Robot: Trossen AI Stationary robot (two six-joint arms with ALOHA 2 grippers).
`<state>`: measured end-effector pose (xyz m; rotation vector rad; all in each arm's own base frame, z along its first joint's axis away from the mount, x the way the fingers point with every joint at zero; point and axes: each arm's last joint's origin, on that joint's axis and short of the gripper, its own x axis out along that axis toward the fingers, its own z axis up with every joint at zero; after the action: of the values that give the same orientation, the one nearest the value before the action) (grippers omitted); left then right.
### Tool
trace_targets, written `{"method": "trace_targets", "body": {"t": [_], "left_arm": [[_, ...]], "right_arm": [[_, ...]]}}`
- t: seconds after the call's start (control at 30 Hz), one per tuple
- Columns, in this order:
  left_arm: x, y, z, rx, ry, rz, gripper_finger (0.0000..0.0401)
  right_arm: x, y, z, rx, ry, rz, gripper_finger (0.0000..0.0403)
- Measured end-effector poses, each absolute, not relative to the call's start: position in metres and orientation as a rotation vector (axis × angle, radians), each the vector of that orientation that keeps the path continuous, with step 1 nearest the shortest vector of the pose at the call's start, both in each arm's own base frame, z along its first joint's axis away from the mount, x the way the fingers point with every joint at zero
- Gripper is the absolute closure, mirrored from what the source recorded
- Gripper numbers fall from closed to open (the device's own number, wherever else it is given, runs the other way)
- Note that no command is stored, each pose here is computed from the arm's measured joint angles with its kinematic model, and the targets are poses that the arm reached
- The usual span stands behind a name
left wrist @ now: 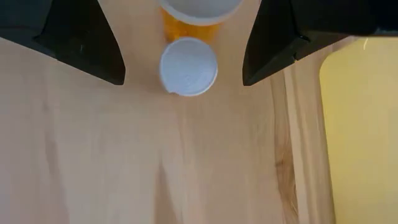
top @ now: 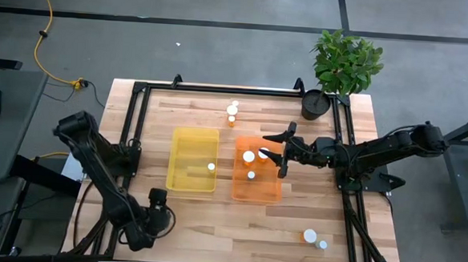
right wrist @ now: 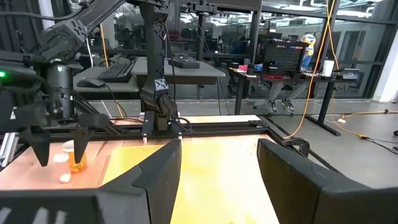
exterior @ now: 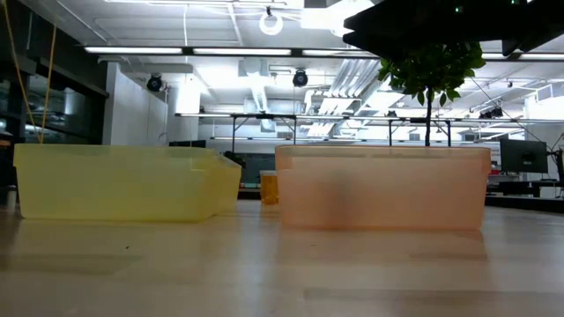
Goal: Pick and place medicine bottles into bin by pill shape (circle, oval)
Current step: Put the yellow bottle pill into the yellow bin
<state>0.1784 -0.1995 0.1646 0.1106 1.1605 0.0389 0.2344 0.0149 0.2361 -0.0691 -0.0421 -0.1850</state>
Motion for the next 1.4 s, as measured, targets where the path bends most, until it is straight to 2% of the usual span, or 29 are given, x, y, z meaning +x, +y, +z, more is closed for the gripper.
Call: {"method": "trace_targets", "body": {"t": [0.33, 0.63, 0.83, 1.4], "left_arm": [[0.179, -0.199, 0.162, 0.123, 1.171, 0.05, 0.0094], [0.186, -0.204, 0.177, 0.162, 1.118, 0.053, 0.0155], [0.183, -0.203, 0.179, 0.181, 1.167, 0.051, 0.0184], [0.182, -0.202, 0.178, 0.165, 1.192, 0.053, 0.0186]], "right_arm": [[0.234, 0.015, 0.236, -0.069, -0.042, -0.185, 0.0199], [0.234, 0.015, 0.236, -0.069, -0.042, -0.185, 0.0199], [0.234, 0.015, 0.236, -0.069, -0.042, -0.185, 0.0199], [0.234, 0.015, 0.236, -0.07, -0.037, -0.185, 0.0199]]}}
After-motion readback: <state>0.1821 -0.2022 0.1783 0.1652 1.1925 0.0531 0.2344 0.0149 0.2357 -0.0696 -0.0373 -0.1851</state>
